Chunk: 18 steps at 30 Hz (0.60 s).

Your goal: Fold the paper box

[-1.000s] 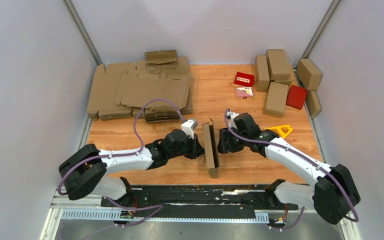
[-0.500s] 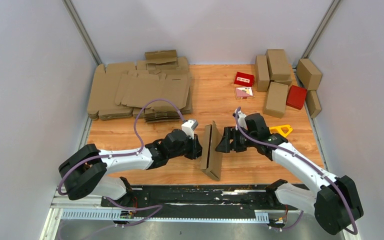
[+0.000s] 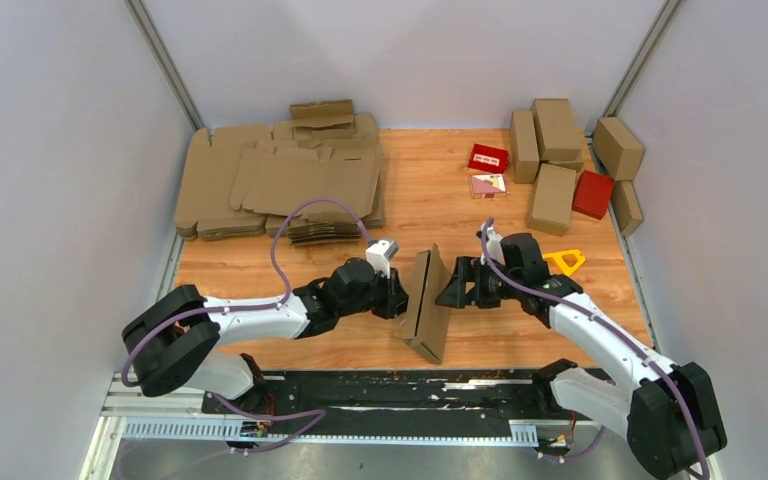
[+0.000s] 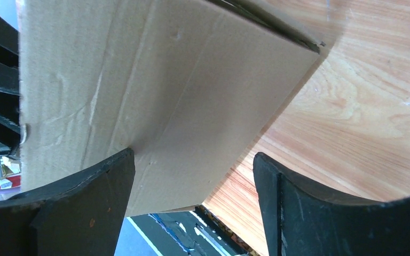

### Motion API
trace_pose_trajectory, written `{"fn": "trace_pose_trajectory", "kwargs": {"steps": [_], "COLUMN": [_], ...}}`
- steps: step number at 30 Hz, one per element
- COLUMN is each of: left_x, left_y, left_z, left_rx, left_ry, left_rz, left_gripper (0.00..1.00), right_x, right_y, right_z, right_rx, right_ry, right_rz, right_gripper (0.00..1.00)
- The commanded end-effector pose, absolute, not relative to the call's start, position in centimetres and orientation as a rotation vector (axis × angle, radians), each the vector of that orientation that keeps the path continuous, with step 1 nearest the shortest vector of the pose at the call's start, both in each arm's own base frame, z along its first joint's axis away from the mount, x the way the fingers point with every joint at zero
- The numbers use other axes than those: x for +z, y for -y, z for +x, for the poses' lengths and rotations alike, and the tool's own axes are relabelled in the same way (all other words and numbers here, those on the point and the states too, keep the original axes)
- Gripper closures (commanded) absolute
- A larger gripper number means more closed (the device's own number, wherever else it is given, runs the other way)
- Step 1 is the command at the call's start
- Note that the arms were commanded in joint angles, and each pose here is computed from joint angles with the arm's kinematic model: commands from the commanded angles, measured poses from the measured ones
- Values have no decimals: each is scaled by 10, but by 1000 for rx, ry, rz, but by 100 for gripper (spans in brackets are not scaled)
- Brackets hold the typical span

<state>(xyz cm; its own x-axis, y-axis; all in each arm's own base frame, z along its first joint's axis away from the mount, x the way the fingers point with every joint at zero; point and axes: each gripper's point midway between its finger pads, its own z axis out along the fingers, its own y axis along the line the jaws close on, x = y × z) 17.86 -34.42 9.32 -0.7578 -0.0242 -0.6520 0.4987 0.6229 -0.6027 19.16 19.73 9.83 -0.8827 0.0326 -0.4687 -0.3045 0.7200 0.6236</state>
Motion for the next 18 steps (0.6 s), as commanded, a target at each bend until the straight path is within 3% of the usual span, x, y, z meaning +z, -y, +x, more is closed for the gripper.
{"fn": "trace_pose_trajectory", "kwargs": {"steps": [1, 18], "left_x": [117, 133], "left_y": [359, 350], "left_z": [182, 186], "left_rx": [-1160, -1114], "left_ry": [-2142, -2108], "left_rz": [367, 366], "left_gripper": [86, 86], "right_x": [95, 90], "right_y": [-194, -216], "right_z": [193, 205], "right_rx": [1014, 1108], "right_ry": [-2447, -2417], "right_rz": [-186, -133], "right_gripper": [19, 29]}}
